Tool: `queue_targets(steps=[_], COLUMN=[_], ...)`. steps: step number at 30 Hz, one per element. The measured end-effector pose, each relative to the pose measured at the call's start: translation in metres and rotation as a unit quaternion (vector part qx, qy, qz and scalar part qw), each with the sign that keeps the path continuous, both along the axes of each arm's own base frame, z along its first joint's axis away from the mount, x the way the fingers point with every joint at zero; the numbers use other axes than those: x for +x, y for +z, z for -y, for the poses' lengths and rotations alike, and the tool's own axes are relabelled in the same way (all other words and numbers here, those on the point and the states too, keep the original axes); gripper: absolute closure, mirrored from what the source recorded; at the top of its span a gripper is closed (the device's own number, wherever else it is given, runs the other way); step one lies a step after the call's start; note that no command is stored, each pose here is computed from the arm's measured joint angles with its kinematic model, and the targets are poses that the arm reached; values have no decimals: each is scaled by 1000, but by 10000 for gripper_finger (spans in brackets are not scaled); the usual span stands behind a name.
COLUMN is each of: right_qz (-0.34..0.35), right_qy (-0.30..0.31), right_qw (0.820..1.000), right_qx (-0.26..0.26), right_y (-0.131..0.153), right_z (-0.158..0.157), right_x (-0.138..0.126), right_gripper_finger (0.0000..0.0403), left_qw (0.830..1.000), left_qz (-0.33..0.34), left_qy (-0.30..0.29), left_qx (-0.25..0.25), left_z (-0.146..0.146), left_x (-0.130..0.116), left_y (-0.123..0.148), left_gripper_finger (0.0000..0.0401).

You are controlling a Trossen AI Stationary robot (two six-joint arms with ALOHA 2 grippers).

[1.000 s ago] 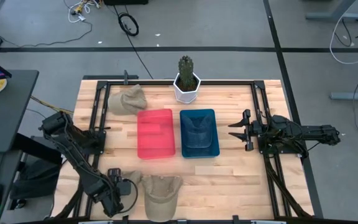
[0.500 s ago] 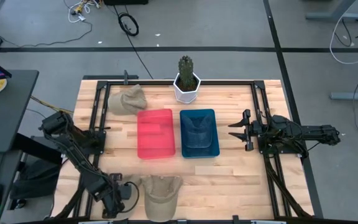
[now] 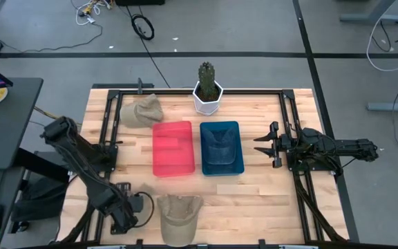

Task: Pick & Place hat
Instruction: Put the bottom left light brown cup into the red bin

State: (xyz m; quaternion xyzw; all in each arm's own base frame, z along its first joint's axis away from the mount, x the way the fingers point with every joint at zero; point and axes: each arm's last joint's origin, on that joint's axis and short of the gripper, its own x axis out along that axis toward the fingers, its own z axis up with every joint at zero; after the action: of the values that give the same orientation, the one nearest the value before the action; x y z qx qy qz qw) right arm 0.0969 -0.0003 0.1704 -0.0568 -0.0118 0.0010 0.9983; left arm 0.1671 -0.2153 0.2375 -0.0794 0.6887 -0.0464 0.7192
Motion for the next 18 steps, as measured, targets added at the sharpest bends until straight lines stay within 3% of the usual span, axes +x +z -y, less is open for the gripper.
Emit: queue_targets(steps=[8,18], right_qz=[0,0], right_qy=[0,0], right_qw=[1000,1000], right_qx=[0,0], right_y=[0,0], right_z=[0,0], right_x=[0,0], right_gripper_finger=[250,250], left_qw=[994,982], left_qz=[72,85], left_qy=[-13,-28], left_qx=[83,168], left_z=[-27,-90], left_x=[22,63], left_y=[57,73], left_gripper_finger=[397,397])
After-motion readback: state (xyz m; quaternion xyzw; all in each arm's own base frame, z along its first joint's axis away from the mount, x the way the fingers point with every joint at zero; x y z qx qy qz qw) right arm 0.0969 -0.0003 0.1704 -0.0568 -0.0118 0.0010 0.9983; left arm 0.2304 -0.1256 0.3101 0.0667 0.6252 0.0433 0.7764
